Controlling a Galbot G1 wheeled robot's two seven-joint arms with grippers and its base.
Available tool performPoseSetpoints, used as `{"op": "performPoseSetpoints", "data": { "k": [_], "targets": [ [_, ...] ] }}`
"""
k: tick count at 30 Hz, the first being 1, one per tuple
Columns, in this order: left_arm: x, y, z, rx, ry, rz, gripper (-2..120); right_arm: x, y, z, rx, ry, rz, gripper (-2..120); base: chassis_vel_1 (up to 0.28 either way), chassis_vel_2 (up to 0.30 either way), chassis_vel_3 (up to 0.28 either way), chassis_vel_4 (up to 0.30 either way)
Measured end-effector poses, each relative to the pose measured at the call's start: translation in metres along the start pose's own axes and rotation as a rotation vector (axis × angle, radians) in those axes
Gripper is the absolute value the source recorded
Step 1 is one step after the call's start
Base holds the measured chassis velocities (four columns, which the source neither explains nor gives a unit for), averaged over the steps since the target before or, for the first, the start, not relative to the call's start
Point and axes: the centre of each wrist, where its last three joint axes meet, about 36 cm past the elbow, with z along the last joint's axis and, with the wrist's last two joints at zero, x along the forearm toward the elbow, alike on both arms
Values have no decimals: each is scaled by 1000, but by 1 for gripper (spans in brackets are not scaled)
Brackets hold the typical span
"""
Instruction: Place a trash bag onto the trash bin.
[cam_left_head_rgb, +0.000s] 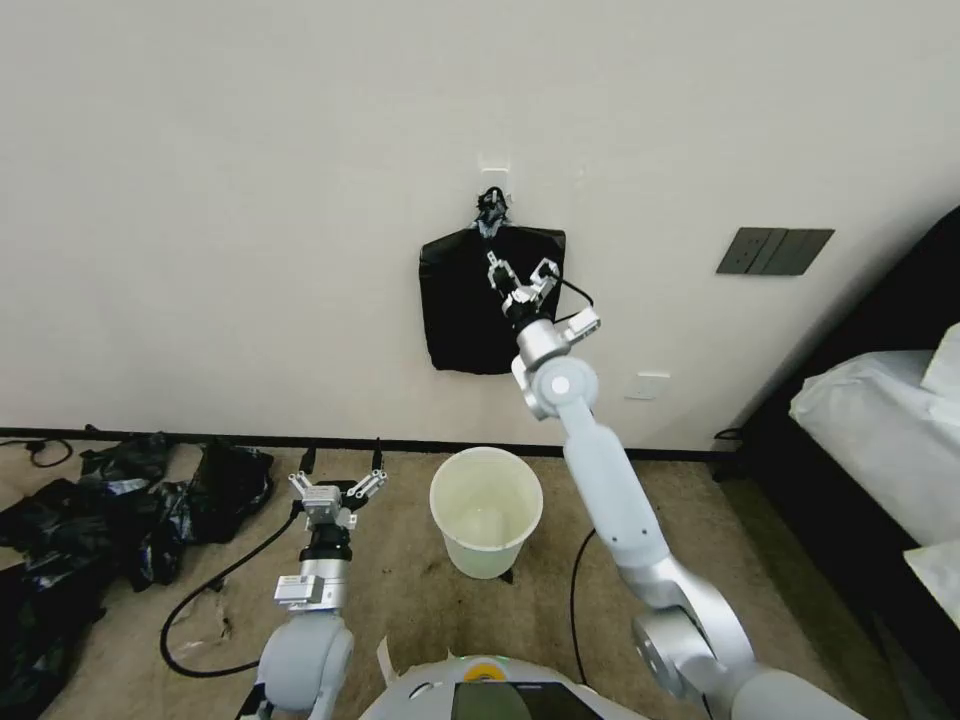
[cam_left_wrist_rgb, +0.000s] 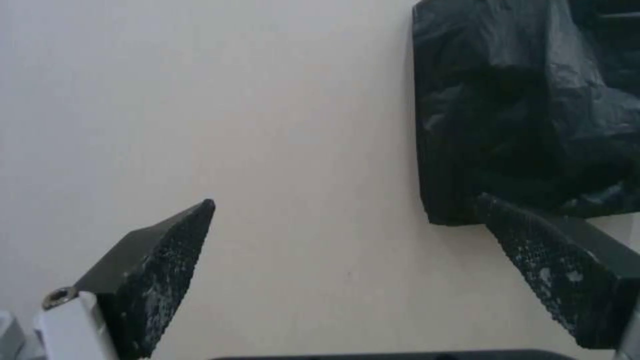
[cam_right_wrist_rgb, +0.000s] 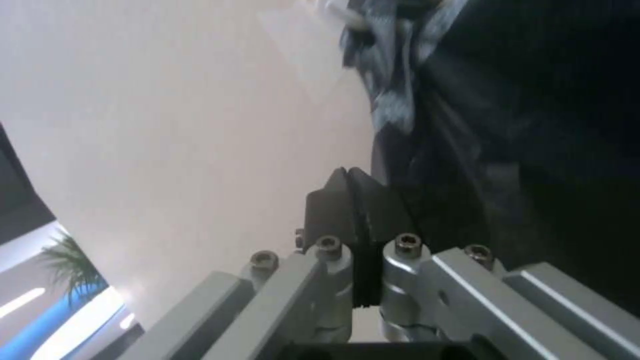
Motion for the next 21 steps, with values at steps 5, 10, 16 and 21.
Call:
{"op": "performPoseSetpoints", "data": {
  "k": [5, 10, 16, 21],
  "targets": [
    [0, -1, 1, 3, 1, 3, 100, 3, 2, 2, 1, 4, 1, 0, 0, 0, 0, 0],
    [1, 0, -1, 1, 1, 1, 100, -4, 2, -4, -12, -7, 0, 12, 0, 0, 0, 0],
    [2, 1, -1, -2, 1, -1, 100, -13, -1, -10, -31, -15, 4, 34, 0, 0, 0, 0],
    [2, 1, -2, -1, 0, -2, 100, -20, -3, -13, -38, -16, 7, 51, 0, 0, 0, 0]
  ]
}}
